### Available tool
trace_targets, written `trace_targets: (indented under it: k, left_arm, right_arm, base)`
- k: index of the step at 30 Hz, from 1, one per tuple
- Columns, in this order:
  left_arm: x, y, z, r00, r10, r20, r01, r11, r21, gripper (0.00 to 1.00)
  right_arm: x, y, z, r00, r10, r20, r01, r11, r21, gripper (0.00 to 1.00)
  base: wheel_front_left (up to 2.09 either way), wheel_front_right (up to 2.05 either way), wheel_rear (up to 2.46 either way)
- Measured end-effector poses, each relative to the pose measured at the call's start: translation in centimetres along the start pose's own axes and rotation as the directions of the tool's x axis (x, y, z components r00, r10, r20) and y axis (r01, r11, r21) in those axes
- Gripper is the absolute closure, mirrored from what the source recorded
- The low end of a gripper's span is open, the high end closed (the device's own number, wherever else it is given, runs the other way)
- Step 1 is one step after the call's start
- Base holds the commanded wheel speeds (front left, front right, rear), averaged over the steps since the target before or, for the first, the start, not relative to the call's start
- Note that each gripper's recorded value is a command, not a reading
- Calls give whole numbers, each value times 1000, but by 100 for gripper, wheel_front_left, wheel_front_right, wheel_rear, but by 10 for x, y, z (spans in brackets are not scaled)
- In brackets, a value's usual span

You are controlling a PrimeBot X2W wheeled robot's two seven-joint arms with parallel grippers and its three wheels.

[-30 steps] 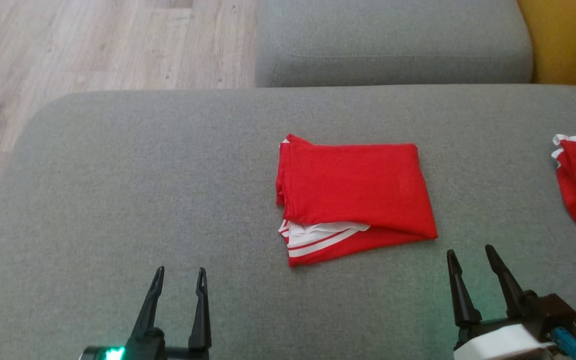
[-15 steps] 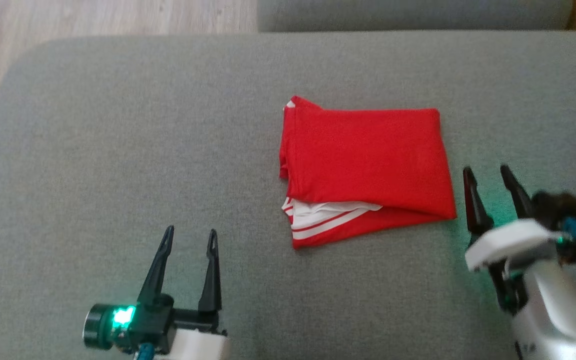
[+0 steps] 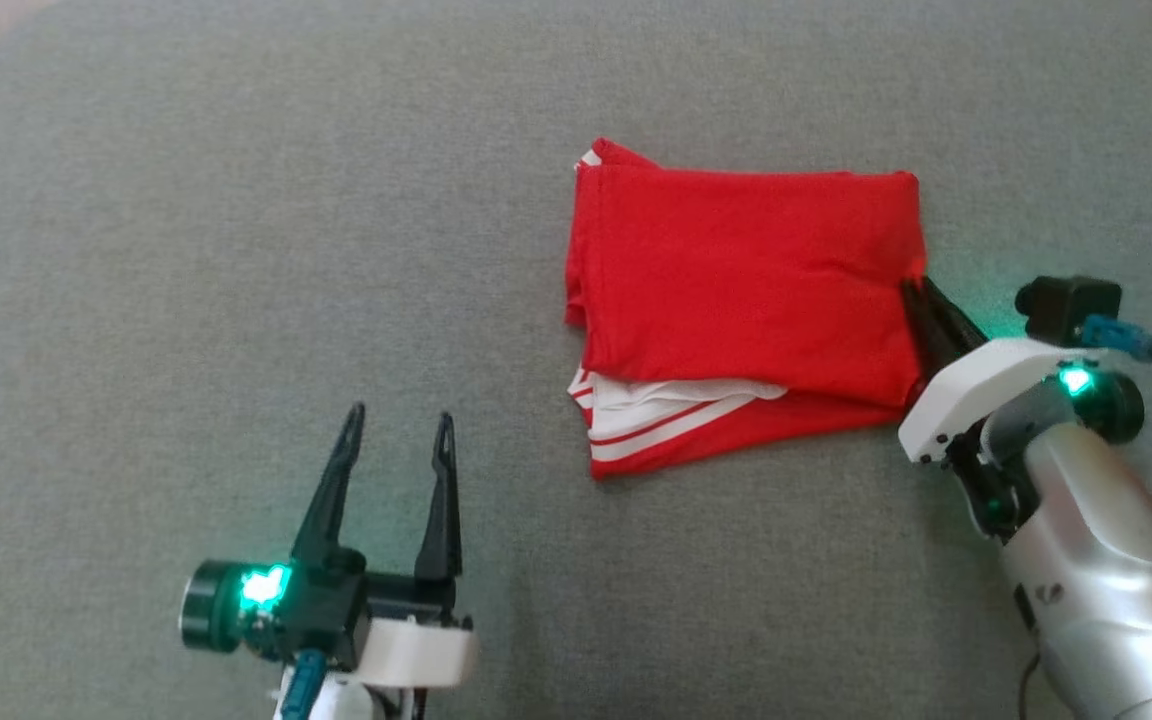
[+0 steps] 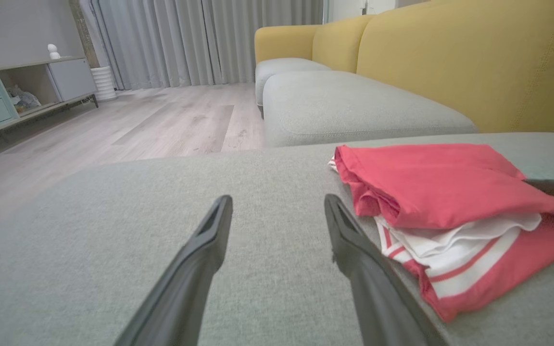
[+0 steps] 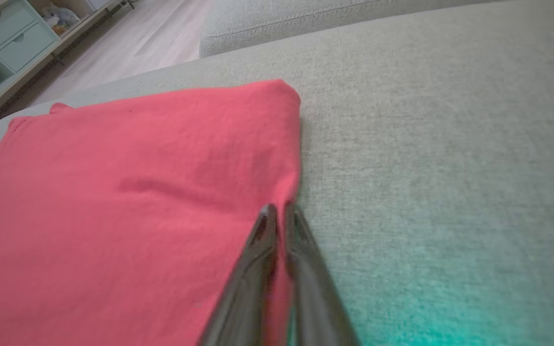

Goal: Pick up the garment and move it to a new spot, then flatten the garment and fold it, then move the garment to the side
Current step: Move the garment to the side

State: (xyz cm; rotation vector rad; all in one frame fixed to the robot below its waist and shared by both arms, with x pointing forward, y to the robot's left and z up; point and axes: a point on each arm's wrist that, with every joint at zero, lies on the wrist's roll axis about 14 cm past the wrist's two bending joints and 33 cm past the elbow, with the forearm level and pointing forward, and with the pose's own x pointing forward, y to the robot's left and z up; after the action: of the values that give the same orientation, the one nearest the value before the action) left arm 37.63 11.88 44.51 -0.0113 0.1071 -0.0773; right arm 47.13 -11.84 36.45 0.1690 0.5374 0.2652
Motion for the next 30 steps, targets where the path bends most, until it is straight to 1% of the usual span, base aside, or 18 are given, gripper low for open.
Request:
trace_targets:
  k: [3, 5, 8, 12, 17, 20, 24, 25, 26, 27, 28, 30]
  left_arm:
    - [11, -8, 11, 999, -24, 39, 24, 1000, -7, 0]
    - [19, -15, 18, 997, -47, 65, 47, 999, -12, 0]
    - [31, -26, 22, 993, -82, 84, 83, 997, -7, 0]
    - [44, -39, 24, 988, -120, 101, 123, 992, -21, 0]
    - [63, -54, 19, 981, -164, 106, 170, 985, -40, 0]
    - [73, -60, 14, 977, -187, 102, 192, 980, -51, 0]
    - [83, -65, 5, 976, -199, 91, 205, 977, -60, 0]
    - [85, -65, 3, 975, -204, 89, 209, 976, -62, 0]
    - [87, -65, 2, 975, -205, 86, 211, 975, -63, 0]
    - [88, -64, 0, 976, -203, 83, 208, 976, -61, 0]
    - [88, -64, 0, 976, -203, 83, 208, 976, -61, 0]
    - [90, -61, 1, 978, -193, 84, 198, 979, -55, 0]
  right_arm:
    - [-3, -15, 5, 999, -17, 27, 18, 1000, -24, 100]
    - [-9, -33, 8, 998, -44, 34, 46, 998, -46, 100]
    - [-23, -74, 19, 993, -110, 53, 115, 989, -97, 100]
    - [-48, -130, 39, 975, -206, 87, 218, 960, -177, 100]
    - [-82, -198, 68, 932, -342, 121, 362, 900, -242, 100]
    - [-101, -233, 89, 895, -418, 155, 446, 854, -268, 100]
    - [-122, -267, 119, 839, -499, 220, 544, 788, -289, 100]
    - [-127, -275, 123, 825, -517, 231, 565, 773, -289, 78]
    - [-130, -281, 127, 813, -532, 235, 581, 759, -294, 78]
    - [-131, -284, 129, 805, -542, 240, 593, 747, -301, 24]
    - [-131, -284, 129, 805, -542, 240, 593, 747, -301, 0]
    - [-132, -287, 136, 793, -553, 257, 610, 728, -314, 0]
  base:
    - [0, 0, 0]
    - [0, 0, 0]
    - [0, 0, 0]
    - [0, 0, 0]
    - [0, 0, 0]
    - [0, 0, 0]
    - [0, 0, 0]
    - [0, 0, 0]
    - [0, 0, 0]
    - [0, 0, 0]
    - [0, 0, 0]
    - [0, 0, 0]
